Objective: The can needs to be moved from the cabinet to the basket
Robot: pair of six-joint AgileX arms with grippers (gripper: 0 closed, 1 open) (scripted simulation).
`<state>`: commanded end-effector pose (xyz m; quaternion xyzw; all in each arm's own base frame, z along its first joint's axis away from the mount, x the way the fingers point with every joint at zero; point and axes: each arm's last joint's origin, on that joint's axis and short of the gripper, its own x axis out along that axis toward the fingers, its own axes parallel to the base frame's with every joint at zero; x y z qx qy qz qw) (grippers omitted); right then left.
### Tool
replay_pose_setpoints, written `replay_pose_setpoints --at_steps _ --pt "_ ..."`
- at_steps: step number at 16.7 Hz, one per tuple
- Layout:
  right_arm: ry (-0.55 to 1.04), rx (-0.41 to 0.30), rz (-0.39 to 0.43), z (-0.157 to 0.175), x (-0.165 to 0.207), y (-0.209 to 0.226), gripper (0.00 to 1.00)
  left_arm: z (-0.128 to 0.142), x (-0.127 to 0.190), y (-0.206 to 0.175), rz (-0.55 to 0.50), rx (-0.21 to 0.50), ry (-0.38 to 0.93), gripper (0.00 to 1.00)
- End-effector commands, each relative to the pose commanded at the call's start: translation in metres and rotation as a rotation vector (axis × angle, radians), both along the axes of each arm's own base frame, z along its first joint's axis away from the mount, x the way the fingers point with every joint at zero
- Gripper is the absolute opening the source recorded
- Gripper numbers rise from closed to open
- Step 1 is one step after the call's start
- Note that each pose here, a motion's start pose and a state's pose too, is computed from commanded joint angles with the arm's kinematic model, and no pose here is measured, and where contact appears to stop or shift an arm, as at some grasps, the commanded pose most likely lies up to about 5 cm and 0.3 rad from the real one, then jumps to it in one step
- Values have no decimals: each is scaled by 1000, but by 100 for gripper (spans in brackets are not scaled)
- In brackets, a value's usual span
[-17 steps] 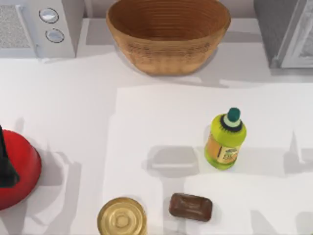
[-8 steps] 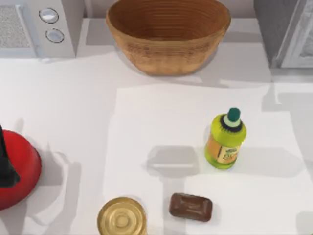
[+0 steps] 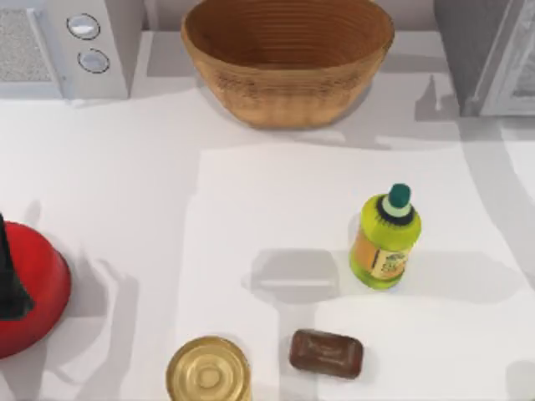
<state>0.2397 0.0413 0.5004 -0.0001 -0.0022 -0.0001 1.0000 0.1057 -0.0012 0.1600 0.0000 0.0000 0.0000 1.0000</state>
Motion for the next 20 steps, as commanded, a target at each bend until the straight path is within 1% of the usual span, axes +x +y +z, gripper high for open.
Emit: replay_pose_setpoints --at_steps 3,10,12,16,18,20 --pt "4 0 0 9 15 5 100 0 0 0 0 0 0 100" --pt "0 1 -3 10 21 4 100 0 0 0 0 0 0 100" --pt "-4 1 -8 12 36 1 100 0 0 0 0 0 0 100" --pt "22 -2 -14 3 85 -3 100 0 0 0 0 0 0 100" --pt "0 1 -11 6 95 -7 100 0 0 0 0 0 0 100" --pt "-5 1 -9 7 97 -8 100 0 0 0 0 0 0 100"
